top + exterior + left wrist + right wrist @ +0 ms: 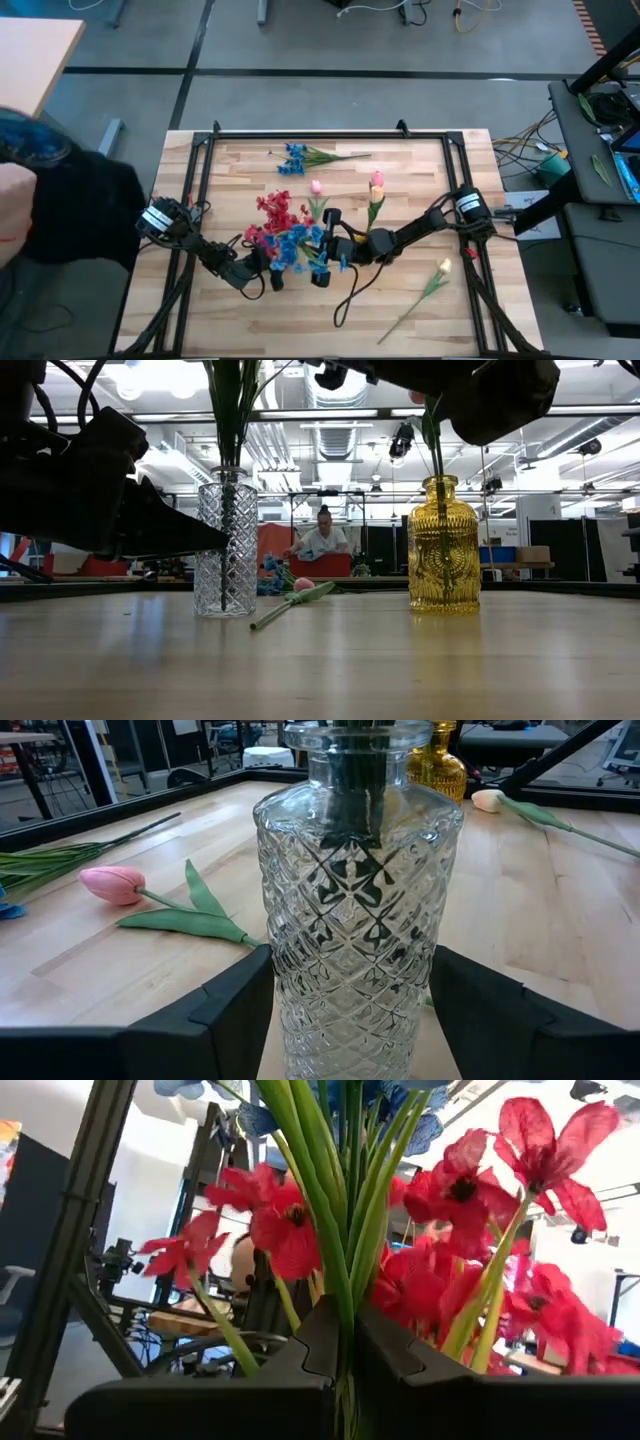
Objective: Sort flowers into vase by color
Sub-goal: Put the bottom blue flower into the transparent vase
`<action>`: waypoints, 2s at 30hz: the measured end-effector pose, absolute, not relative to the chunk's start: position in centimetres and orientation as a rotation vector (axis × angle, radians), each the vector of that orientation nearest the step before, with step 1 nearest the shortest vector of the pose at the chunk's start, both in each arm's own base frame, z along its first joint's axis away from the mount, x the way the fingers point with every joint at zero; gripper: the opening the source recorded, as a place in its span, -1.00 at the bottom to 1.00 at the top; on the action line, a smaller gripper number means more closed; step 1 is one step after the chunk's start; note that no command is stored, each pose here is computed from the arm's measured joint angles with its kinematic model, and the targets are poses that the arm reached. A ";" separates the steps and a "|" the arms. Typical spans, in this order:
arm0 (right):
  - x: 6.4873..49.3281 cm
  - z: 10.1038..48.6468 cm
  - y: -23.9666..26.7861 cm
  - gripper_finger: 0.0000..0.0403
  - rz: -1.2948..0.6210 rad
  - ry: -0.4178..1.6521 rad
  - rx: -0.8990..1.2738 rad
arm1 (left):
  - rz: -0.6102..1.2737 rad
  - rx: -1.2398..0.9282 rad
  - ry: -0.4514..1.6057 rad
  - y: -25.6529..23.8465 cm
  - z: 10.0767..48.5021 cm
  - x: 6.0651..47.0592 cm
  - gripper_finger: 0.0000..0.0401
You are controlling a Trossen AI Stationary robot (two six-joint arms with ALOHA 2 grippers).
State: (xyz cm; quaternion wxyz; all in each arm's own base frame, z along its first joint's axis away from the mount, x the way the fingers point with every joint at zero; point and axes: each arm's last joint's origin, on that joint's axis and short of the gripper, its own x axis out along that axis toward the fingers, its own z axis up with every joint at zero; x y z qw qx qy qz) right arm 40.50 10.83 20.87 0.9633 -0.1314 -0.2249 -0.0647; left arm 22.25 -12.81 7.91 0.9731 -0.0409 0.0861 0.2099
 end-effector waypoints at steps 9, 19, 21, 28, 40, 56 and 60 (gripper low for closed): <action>41.0 19.6 10.7 -0.94 -0.196 -0.317 -0.229 | 0.424 -0.082 0.174 -12.8 7.9 22.2 0.15; 41.2 18.7 10.7 -0.92 -0.179 -0.239 -0.233 | 0.424 -0.082 0.174 -12.8 7.9 22.2 0.15; 41.2 18.6 10.7 -0.88 -0.174 -0.221 -0.225 | 0.424 -0.082 0.174 -12.8 7.9 22.2 0.15; 41.1 18.0 10.8 -0.50 -0.240 -0.168 -0.212 | 0.424 -0.083 0.174 -12.8 7.9 22.2 0.15; 40.6 18.3 11.9 -0.19 -0.234 -0.106 -0.249 | 0.425 -0.081 0.175 -12.8 7.9 22.3 0.15; 40.5 17.3 12.2 -0.57 -0.230 0.010 -0.267 | 0.445 -0.080 0.168 -12.8 7.9 22.2 0.16; 40.4 17.4 12.3 -0.41 -0.256 0.012 -0.266 | 0.449 -0.087 0.166 -12.7 7.9 22.2 0.21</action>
